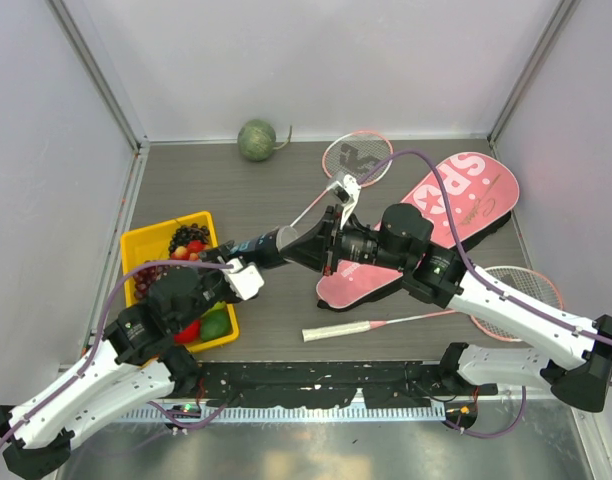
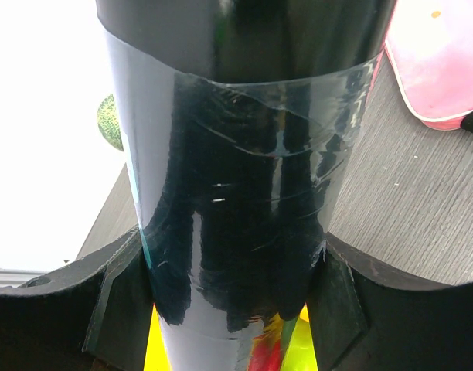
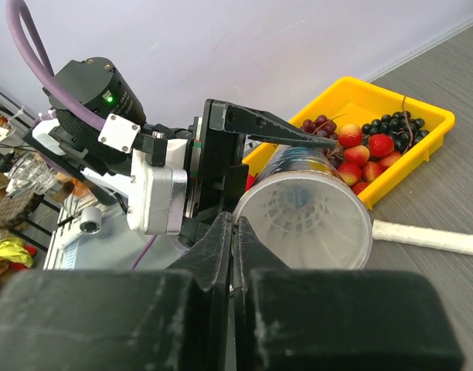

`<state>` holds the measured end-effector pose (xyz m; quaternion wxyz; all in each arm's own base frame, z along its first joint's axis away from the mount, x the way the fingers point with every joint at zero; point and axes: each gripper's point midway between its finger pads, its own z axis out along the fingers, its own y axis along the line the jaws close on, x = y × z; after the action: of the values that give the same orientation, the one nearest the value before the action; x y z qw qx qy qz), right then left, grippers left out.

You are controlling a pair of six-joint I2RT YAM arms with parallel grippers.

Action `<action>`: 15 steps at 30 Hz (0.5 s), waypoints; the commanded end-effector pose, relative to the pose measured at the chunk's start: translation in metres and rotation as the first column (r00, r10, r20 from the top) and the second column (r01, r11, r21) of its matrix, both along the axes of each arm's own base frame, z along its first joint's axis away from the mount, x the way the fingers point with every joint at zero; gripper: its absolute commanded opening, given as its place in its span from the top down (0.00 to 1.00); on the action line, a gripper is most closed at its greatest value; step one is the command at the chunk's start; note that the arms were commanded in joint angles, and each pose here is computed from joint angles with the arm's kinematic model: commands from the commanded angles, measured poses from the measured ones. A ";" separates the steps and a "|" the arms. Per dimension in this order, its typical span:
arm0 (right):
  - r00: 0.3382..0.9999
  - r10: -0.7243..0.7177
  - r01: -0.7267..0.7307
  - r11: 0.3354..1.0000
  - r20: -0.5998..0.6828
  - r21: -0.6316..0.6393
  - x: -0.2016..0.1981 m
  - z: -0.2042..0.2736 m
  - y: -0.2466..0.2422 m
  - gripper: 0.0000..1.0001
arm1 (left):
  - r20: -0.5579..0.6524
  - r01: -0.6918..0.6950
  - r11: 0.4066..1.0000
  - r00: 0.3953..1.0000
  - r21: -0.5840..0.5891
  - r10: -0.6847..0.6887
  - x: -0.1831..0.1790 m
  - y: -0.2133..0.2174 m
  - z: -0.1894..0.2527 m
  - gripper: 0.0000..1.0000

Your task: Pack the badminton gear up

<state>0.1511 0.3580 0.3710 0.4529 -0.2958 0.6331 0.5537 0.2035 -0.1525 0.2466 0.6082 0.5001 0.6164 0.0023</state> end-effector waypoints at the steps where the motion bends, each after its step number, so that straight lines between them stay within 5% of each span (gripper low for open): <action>1: 1.000 0.019 -0.019 0.999 0.010 0.039 -0.004 0.011 0.005 0.95 | 0.090 0.029 0.996 0.996 -0.088 -0.021 0.002 -0.008 0.031 1.00; 15: 1.000 0.026 -0.026 0.999 -0.006 0.035 -0.004 0.007 0.008 0.94 | 0.127 0.058 0.993 0.991 -0.106 -0.044 -0.002 -0.008 0.037 1.00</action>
<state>0.1489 0.3621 0.3689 0.4451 -0.2949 0.6328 0.5608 0.2022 -0.1505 0.2462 0.6140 0.5000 0.6107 0.0043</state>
